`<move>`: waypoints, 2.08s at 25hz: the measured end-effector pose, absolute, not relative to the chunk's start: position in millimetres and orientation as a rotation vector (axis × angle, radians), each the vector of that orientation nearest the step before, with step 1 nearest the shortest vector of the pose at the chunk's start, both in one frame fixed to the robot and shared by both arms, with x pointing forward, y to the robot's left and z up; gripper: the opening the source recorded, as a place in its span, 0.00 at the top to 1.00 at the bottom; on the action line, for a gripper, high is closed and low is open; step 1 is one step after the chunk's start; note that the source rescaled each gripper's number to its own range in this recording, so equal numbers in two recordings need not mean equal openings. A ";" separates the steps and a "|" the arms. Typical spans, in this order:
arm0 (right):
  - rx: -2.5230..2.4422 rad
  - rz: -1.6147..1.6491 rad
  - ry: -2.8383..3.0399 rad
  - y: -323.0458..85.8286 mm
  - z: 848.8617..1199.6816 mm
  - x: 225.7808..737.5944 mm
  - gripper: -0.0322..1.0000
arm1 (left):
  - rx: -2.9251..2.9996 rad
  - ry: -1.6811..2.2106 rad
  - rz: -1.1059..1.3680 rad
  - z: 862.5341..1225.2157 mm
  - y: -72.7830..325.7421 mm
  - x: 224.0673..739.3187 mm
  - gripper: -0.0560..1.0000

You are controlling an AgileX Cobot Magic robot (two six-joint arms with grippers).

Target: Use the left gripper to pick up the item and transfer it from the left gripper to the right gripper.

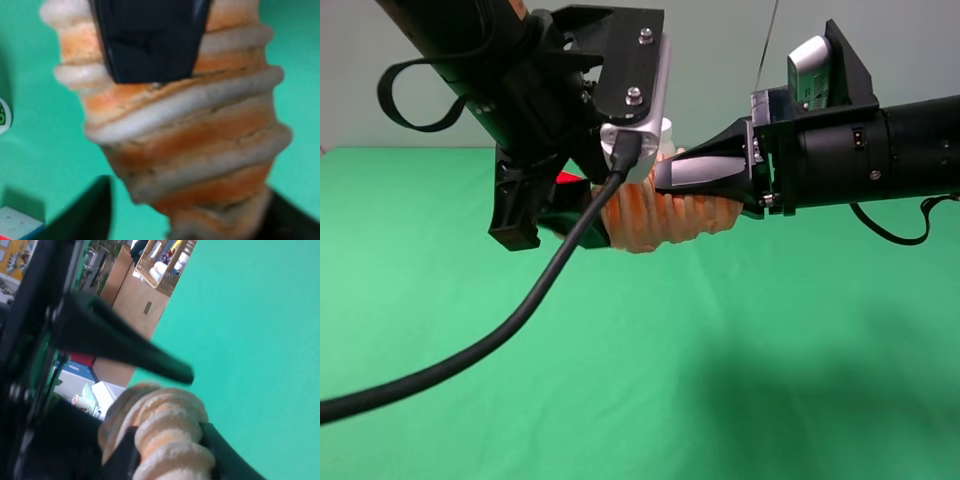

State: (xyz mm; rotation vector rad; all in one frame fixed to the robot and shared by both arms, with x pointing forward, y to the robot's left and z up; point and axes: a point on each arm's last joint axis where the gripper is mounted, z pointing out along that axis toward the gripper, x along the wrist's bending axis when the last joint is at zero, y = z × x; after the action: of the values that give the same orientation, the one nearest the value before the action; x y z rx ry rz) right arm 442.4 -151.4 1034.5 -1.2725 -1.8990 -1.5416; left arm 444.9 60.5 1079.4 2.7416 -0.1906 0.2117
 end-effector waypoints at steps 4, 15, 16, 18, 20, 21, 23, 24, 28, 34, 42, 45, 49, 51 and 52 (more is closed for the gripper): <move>-1.274 -1.542 -1.899 -151.5 1034.4 442.5 0.90 | 2.717 -0.170 0.203 1080.2 58.4 444.5 0.16; -1.274 -1.542 -1.899 -151.5 1034.4 442.5 0.92 | 2.727 -0.154 0.177 1083.0 61.4 440.9 0.12; -1.274 -1.542 -1.900 -151.5 1034.4 442.5 0.92 | 2.727 -0.154 0.176 1085.0 62.8 439.6 0.12; -1.278 -1.542 -1.901 -151.6 1034.3 442.7 0.92 | 2.726 -0.157 0.179 1090.0 66.2 436.4 0.12; -1.287 -1.544 -1.903 -151.9 1034.0 443.4 0.92 | 2.719 -0.157 0.211 1097.4 71.0 433.5 0.12; -1.293 -1.544 -1.906 -152.1 1033.7 443.8 0.92 | 2.710 -0.145 0.234 1103.2 74.5 431.1 0.12; -1.300 -1.545 -1.908 -152.3 1033.4 444.3 0.92 | 2.708 -0.115 0.277 1112.0 81.6 427.7 0.12; -1.301 -1.545 -1.909 -152.3 1033.4 444.3 0.92 | 2.713 -0.092 0.291 1115.4 85.1 426.2 0.12; -1.301 -1.545 -1.909 -152.3 1033.4 444.3 0.93 | 2.740 0.011 0.352 1130.1 102.5 418.1 0.12; -1.301 -1.545 -1.909 -152.3 1033.4 444.3 0.93 | 2.741 0.216 0.468 1151.6 129.5 406.2 0.12; -1.302 -1.515 -1.927 -152.7 1031.5 443.1 0.93 | 2.649 0.363 0.552 1178.2 161.1 384.5 0.12; -1.301 -1.507 -1.934 -152.8 1030.9 442.7 0.93 | 2.628 0.412 0.562 1180.2 175.3 374.6 0.12; -1.312 -1.496 -1.929 -153.0 1030.4 442.6 0.93 | 2.617 0.446 0.557 1170.8 194.6 355.8 0.12; -1.315 -1.490 -1.931 -153.1 1030.1 442.5 0.93 | 2.595 0.479 0.555 1165.4 204.9 345.5 0.12; -1.315 -1.486 -1.933 -153.1 1029.8 442.3 0.93 | 2.589 0.502 0.548 1160.4 209.7 340.5 0.12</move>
State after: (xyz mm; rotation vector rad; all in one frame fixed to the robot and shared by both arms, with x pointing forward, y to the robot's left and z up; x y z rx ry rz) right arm 442.3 -153.1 1029.8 -1.3148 -1.9334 -1.4865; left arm 340.5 209.7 1160.4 2.5891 0.5018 0.5476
